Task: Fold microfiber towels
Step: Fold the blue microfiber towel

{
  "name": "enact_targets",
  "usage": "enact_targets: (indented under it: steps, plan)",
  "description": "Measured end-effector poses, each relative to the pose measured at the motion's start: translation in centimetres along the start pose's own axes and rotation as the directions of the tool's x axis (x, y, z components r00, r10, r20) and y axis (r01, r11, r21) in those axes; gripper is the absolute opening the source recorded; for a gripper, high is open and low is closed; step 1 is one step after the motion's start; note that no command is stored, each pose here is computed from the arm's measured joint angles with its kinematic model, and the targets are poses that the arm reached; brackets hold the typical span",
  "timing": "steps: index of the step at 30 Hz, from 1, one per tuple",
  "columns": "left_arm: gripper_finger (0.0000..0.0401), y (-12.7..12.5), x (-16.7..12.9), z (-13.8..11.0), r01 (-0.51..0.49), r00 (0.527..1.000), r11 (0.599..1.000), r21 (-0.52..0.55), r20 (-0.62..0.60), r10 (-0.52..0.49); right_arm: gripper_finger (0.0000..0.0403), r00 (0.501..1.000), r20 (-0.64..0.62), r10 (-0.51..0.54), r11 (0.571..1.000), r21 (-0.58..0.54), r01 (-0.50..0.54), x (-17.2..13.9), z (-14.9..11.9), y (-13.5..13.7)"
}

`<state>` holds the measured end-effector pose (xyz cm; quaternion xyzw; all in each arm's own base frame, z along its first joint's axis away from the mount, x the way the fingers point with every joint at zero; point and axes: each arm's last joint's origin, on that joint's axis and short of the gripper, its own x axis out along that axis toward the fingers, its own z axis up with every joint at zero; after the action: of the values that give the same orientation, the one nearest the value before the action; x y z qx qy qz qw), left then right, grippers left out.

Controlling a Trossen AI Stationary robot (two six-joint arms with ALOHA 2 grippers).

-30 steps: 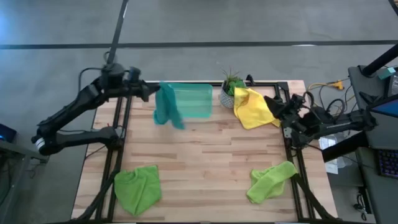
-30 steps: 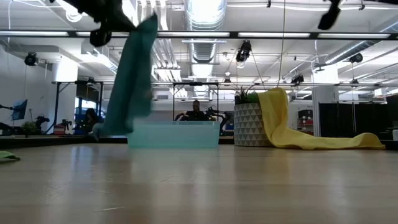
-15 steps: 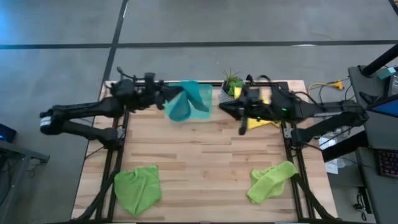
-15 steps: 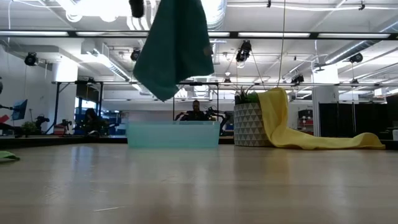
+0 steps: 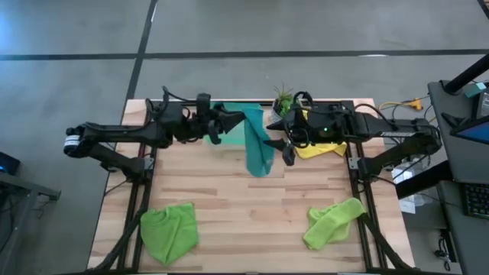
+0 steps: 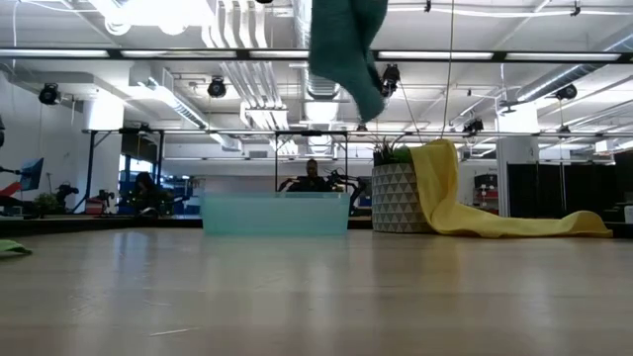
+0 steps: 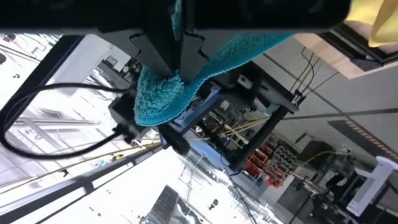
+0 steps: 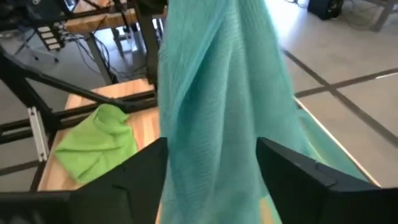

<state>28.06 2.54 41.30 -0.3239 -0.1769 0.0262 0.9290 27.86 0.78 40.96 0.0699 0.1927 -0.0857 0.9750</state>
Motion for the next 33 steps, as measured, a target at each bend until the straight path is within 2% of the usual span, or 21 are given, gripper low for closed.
enact_targets:
  steps: [5, 14, 20, 27, 33]
  plan:
    - [0.0000, -0.2, -0.1, 0.3, 0.004, 1.000, 1.000, 0.005, 0.011, -0.004, 0.0267, 1.000, -0.010, 0.019, 0.999, 0.028, -0.019, 0.1, -0.6, 0.3]
    - [0.0000, -0.6, -0.3, 1.0, 0.003, 0.997, 1.000, 0.018, 0.072, -0.005, 0.0261, 0.999, -0.035, 0.031, 0.999, 0.042, -0.029, 2.4, -2.0, 1.0]
    - [0.0000, -0.5, -0.4, 1.2, -0.054, 0.991, 0.998, 0.036, 0.122, 0.049, 0.0260, 0.997, 0.059, 0.040, 0.995, 0.085, -0.045, 3.5, -1.4, 1.8]
    - [0.0000, -1.1, -0.3, 2.2, -0.069, 0.983, 0.996, 0.058, 0.176, 0.058, 0.0260, 0.994, 0.079, -0.081, 0.992, 0.106, 0.072, 3.8, -1.8, 1.5]
    - [0.0000, -1.9, -0.3, 3.1, -0.057, 0.978, 0.995, 0.076, 0.203, 0.040, 0.0258, 0.984, 0.047, -0.170, 0.979, 0.123, 0.163, 5.3, -3.0, 1.4]
